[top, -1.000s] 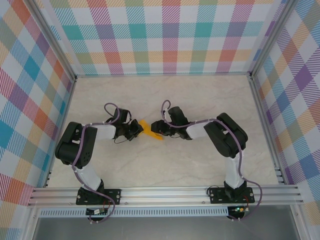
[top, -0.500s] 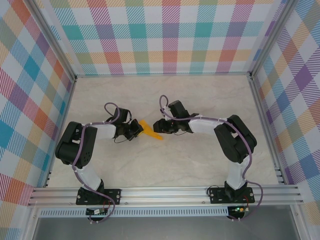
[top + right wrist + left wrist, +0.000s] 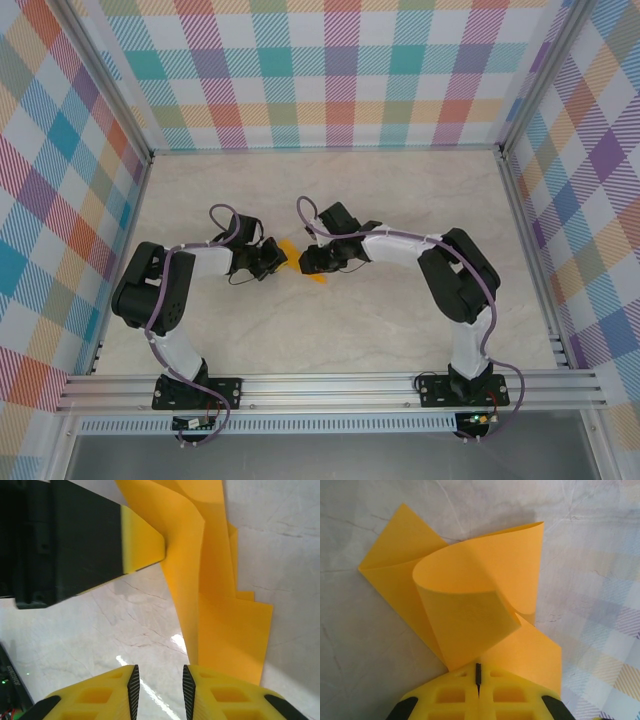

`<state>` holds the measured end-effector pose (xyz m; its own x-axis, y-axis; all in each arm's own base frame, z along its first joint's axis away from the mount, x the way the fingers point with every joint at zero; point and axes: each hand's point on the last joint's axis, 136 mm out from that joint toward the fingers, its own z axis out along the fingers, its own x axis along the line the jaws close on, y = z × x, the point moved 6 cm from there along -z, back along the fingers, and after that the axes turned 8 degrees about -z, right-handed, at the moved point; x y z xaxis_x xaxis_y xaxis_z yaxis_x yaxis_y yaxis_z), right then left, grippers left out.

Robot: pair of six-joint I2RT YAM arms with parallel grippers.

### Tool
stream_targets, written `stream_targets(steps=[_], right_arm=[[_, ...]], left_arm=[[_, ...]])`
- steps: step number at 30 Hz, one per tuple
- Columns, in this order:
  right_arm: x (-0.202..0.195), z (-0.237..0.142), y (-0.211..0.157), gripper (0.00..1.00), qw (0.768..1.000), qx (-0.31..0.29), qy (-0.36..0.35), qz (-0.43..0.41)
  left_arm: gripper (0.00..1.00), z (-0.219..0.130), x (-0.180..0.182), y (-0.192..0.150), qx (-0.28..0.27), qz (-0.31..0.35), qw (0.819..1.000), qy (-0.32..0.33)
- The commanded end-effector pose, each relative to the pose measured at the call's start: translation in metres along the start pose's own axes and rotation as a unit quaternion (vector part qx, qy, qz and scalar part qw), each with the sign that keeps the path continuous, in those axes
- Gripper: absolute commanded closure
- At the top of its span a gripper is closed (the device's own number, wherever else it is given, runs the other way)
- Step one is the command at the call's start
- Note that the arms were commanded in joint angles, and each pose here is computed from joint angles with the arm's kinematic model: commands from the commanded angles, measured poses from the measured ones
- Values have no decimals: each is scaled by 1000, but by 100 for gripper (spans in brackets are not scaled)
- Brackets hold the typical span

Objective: Fold a paper plane with a square sheet of paper (pick it up from the middle)
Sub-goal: Fold the wing for the fifth time at the center of the table.

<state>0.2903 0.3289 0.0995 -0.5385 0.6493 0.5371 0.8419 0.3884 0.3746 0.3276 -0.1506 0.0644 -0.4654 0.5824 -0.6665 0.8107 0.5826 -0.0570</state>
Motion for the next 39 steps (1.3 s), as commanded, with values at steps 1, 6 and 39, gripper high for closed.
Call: stream_targets(steps=[1, 6, 39], right_arm=[[-4, 5, -3, 72, 999, 22, -21, -13], [-6, 9, -7, 73, 999, 31, -37, -21], [4, 4, 4, 79, 1000, -14, -12, -12]], left_arm=[[95, 7, 16, -5, 13, -11, 999, 39], [95, 7, 15, -5, 13, -11, 999, 37], [95, 7, 15, -6, 16, -12, 999, 40]])
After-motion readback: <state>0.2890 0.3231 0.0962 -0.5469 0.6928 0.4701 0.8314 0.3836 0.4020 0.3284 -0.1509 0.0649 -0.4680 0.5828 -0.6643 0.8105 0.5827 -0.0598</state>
